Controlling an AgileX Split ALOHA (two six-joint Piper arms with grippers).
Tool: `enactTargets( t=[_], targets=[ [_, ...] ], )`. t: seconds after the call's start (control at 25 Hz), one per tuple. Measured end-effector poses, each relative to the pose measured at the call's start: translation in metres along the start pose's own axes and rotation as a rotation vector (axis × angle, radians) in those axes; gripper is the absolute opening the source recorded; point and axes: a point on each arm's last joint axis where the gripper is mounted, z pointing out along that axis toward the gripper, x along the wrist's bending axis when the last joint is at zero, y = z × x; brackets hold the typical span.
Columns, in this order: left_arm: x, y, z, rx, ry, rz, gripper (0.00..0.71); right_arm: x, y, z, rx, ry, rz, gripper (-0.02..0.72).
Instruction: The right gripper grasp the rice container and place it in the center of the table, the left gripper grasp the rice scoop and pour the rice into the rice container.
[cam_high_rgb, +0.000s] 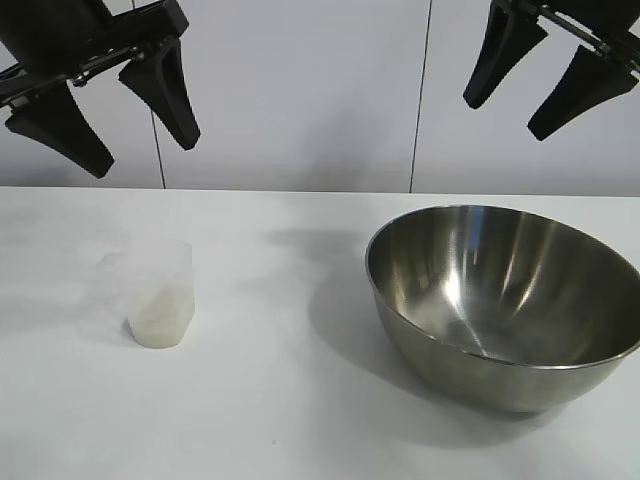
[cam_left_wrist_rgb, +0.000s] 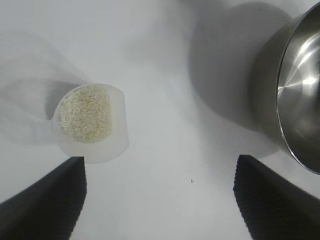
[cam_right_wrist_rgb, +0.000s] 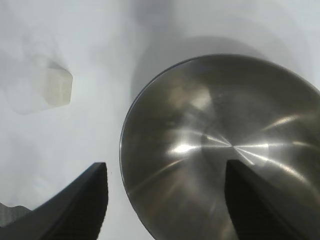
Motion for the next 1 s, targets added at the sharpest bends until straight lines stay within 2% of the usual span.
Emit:
enactTargets(
  t=[0.24, 0.32, 0.48, 0.6, 0.68, 0.8, 1.0],
  targets=[
    [0.0, 0.0, 0.0, 0.0, 0.0, 0.0, 0.586, 0.0, 0.0, 0.0, -0.005, -0.003, -0.007, 0.463],
    [0.0, 0.0, 0.0, 0.0, 0.0, 0.0, 0.586, -0.002, 0.0, 0.0, 0.003, -0.024, -0.04, 0.463],
    [0.0, 0.0, 0.0, 0.0, 0.0, 0.0, 0.586, -0.014, -0.004, -0.001, 0.054, -0.156, -0.096, 0.463],
    [0.0, 0.0, 0.0, 0.0, 0.0, 0.0, 0.586, -0.025, -0.005, -0.003, 0.068, -0.267, -0.077, 0.463],
    [0.0, 0.0, 0.0, 0.0, 0.0, 0.0, 0.586, -0.029, -0.006, -0.004, 0.072, -0.318, -0.075, 0.463],
    [0.0, 0.0, 0.0, 0.0, 0.0, 0.0, 0.586, -0.032, -0.006, -0.005, 0.08, -0.354, -0.082, 0.463],
    [0.0, 0.0, 0.0, 0.0, 0.0, 0.0, 0.586, -0.042, -0.022, 0.015, 0.157, -0.357, -0.087, 0.463]
  ],
)
